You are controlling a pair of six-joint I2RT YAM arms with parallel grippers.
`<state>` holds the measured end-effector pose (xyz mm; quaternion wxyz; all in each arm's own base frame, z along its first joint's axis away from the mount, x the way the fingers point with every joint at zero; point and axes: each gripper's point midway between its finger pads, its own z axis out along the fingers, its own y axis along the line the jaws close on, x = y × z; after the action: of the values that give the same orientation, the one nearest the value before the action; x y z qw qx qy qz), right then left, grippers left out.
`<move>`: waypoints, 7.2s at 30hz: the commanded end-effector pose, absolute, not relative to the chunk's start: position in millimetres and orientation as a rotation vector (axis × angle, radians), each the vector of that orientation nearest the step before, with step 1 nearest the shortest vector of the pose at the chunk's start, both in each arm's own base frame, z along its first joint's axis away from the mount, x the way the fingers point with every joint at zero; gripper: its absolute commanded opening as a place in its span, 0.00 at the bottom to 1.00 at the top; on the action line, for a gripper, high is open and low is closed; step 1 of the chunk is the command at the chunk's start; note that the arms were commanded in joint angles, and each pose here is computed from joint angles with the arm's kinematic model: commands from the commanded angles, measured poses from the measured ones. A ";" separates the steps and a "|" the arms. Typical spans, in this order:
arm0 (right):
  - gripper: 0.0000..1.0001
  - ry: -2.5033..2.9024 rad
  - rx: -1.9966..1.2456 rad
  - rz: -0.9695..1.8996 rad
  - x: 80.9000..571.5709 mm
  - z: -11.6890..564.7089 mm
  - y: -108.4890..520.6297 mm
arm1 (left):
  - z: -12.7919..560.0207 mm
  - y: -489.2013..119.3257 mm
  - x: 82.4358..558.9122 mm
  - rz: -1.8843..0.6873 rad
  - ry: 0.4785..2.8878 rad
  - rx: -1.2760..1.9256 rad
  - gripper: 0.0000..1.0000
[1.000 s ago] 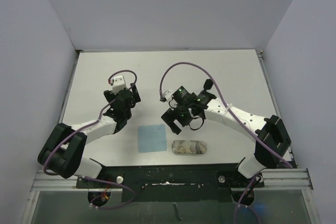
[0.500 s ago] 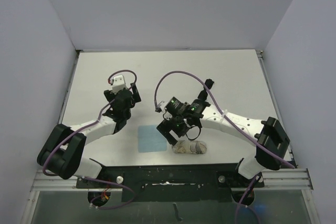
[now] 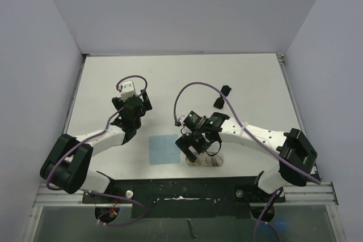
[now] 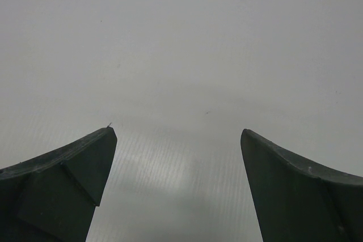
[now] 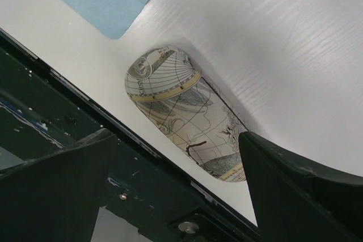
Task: Organize the sunglasses
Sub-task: Pick up the sunglasses case from the center of the board, then place the sunglasses case at the center of the board, then pick up the sunglasses case from the center of the board.
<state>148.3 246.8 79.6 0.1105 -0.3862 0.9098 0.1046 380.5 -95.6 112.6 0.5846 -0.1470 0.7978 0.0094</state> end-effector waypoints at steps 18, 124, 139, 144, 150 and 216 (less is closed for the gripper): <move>0.97 2.736 -1.186 0.237 133.1 69.2 230.0 | 131.1 -97.9 387.2 -0.043 1.805 -0.374 0.93; 0.05 2.564 -0.844 0.077 399.8 45.7 261.8 | 115.7 -102.2 393.7 -0.040 1.841 -0.362 0.93; 0.38 2.529 -0.768 0.206 392.6 45.0 270.7 | 113.6 -99.7 393.7 -0.030 1.842 -0.371 0.93; 0.47 2.533 -0.754 0.208 391.1 40.7 270.2 | 113.0 -100.0 393.2 -0.031 1.843 -0.369 0.93; 0.66 2.551 -0.765 0.175 389.4 39.3 268.9 | 112.4 -100.1 392.9 -0.029 1.846 -0.367 0.93; 0.70 2.679 -0.921 -0.076 369.0 15.9 255.3 | 116.3 -100.3 394.4 -0.054 1.838 -0.377 0.93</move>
<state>368.8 255.7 23.7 0.1612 -0.3089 0.9372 -0.0136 383.1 -95.2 95.6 0.5670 -0.1497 0.8100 0.0012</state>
